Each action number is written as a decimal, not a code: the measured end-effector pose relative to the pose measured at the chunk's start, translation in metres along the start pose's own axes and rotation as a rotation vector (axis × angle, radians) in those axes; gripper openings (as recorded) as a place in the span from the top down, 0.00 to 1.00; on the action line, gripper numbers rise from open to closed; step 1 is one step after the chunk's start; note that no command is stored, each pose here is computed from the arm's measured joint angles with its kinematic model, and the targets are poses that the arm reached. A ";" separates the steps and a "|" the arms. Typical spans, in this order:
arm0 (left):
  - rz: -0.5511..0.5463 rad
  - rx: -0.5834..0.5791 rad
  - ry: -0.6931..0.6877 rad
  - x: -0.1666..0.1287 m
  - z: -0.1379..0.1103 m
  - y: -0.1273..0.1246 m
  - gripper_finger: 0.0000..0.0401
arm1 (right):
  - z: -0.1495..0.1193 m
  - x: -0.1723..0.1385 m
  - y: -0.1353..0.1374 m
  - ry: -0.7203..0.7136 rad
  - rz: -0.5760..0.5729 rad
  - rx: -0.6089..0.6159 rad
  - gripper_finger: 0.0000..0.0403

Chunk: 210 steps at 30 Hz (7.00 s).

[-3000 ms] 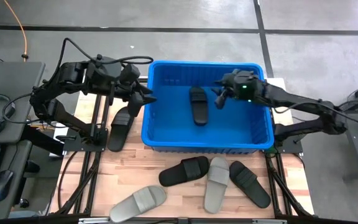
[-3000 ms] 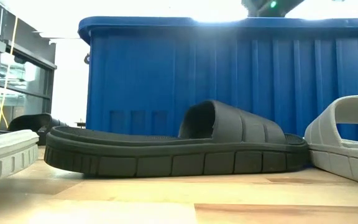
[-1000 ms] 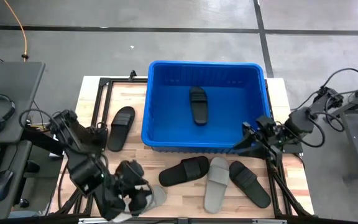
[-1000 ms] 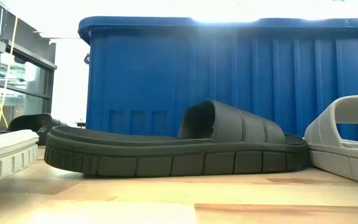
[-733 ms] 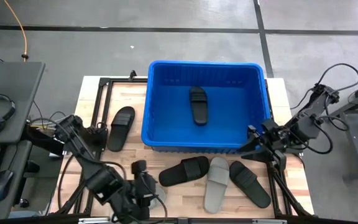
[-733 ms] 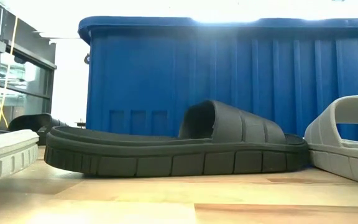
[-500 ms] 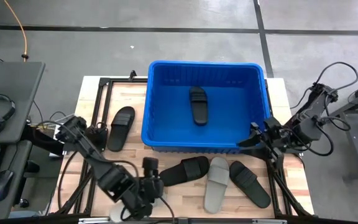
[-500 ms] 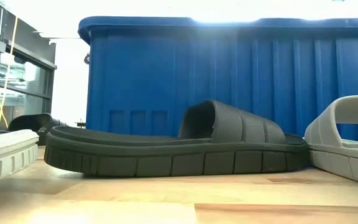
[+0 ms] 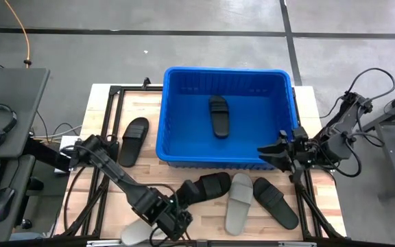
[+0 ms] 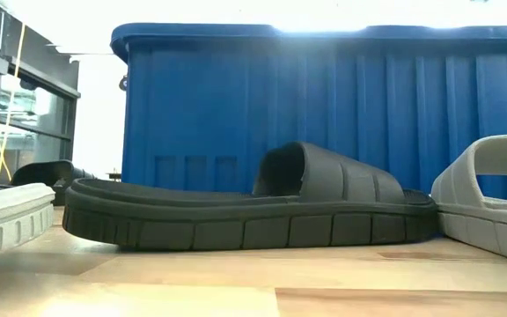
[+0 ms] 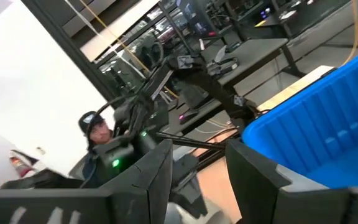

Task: Pick and place slides into bin
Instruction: Put the black slides on top of the black slides into the blue bin

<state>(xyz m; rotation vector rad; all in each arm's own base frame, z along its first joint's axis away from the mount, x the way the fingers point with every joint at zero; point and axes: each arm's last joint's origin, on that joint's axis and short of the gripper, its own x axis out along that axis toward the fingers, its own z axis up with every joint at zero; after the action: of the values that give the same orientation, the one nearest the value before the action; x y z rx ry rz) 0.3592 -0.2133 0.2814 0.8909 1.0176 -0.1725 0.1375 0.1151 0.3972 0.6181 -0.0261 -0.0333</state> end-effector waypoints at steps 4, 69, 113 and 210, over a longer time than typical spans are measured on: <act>0.042 0.025 0.046 0.017 0.003 -0.007 0.51 | 0.001 0.000 -0.001 -0.013 -0.017 -0.019 0.65; 0.239 -0.160 -0.234 0.003 -0.088 -0.033 0.51 | 0.005 -0.001 -0.007 -0.159 -0.238 -0.026 0.65; 0.124 0.019 -0.403 0.065 -0.087 0.004 0.51 | 0.002 -0.001 -0.009 -0.131 -0.239 -0.063 0.65; 0.174 0.442 -0.217 0.148 -0.049 0.018 0.95 | -0.007 0.004 -0.005 -0.073 -0.189 -0.093 0.65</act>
<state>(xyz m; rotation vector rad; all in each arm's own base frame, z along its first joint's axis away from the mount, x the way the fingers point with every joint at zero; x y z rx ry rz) 0.4161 -0.1273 0.1629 1.3264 0.7037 -0.3481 0.1416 0.1146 0.3889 0.5250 -0.0363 -0.2388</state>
